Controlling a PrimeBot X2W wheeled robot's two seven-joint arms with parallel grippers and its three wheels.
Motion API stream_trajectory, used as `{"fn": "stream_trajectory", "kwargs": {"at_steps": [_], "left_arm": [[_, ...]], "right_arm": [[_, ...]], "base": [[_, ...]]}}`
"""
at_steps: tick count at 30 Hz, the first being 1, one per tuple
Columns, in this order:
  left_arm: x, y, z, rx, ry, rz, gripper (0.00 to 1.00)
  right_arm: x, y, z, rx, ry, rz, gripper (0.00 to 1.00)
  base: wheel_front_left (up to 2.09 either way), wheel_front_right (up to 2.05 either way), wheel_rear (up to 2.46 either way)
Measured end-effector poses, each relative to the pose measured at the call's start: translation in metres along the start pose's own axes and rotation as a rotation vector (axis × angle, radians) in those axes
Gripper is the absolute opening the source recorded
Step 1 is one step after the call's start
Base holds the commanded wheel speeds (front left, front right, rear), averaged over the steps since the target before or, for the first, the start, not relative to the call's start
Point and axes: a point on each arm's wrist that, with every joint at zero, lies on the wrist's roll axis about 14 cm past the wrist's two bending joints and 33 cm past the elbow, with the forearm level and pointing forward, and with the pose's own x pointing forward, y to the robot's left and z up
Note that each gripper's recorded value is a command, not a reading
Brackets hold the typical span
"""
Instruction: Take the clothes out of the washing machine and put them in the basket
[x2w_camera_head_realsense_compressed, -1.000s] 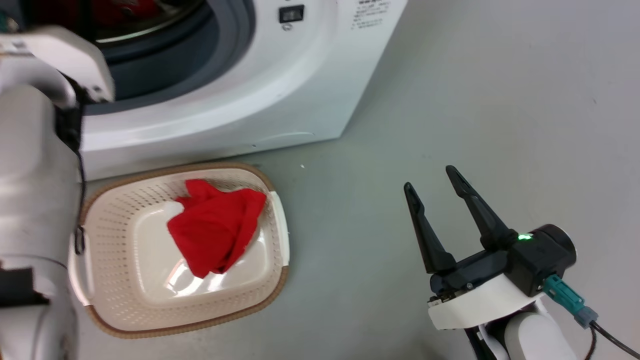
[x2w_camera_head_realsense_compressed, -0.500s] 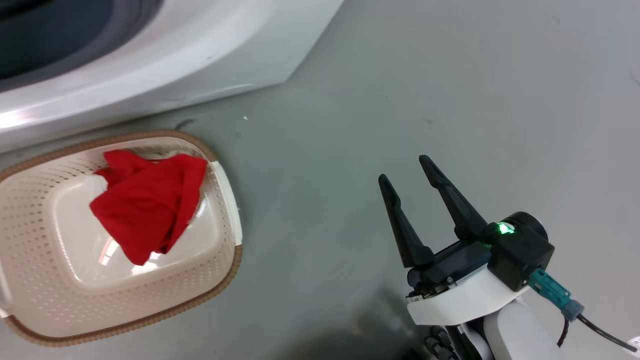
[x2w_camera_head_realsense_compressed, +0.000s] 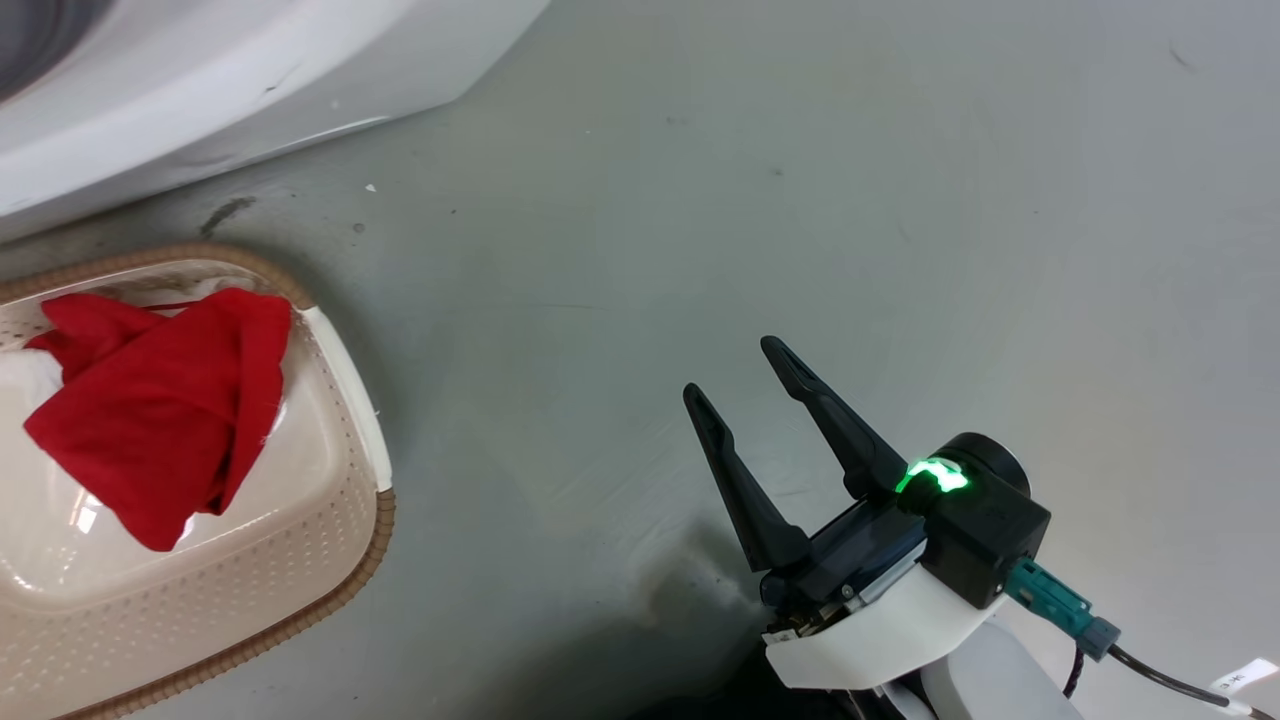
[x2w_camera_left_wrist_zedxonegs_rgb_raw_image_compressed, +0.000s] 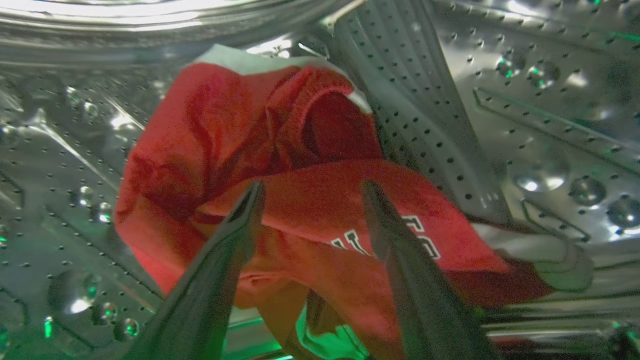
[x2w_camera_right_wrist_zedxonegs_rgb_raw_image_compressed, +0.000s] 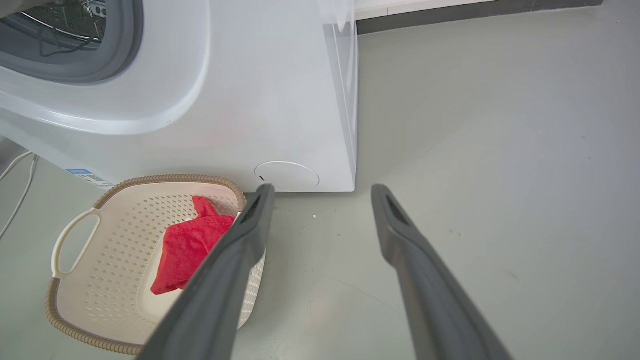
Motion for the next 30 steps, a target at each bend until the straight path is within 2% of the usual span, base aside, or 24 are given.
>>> {"fn": "stream_trajectory", "kwargs": {"at_steps": [4, 12, 13, 14, 15, 22, 30], "left_arm": [[0.007, -0.005, -0.023, 0.018, 0.13, -0.005, 1.0], [0.012, -0.004, -0.044, -0.009, 0.245, -0.008, 1.0], [0.012, -0.003, -0.044, -0.018, 0.246, -0.007, 0.78], [0.012, -0.002, -0.042, -0.029, 0.238, 0.001, 0.35], [0.012, 0.0, -0.042, -0.029, 0.23, 0.011, 0.0], [0.012, 0.002, -0.028, -0.049, 0.11, 0.054, 0.0], [-0.01, 0.014, 0.024, -0.049, -0.198, 0.11, 0.0]], "right_arm": [[-0.003, -0.005, -0.001, 0.004, 0.005, -0.019, 1.0], [-0.006, -0.007, -0.005, 0.014, 0.02, -0.035, 1.0], [-0.006, -0.007, -0.005, 0.014, 0.019, -0.034, 1.0], [-0.006, -0.007, -0.005, 0.014, 0.018, -0.033, 1.0], [-0.005, -0.006, -0.005, 0.016, 0.017, -0.032, 1.0], [-0.005, -0.007, -0.003, 0.014, 0.013, -0.035, 1.0], [-0.003, -0.007, 0.004, 0.003, -0.012, -0.029, 1.0]], "base": [[0.0, 0.0, 0.0], [0.0, 0.0, 0.0], [0.0, 0.0, 0.0], [0.0, 0.0, 0.0], [0.0, 0.0, 0.0], [0.0, 0.0, 0.0], [0.0, 0.0, 0.0]]}}
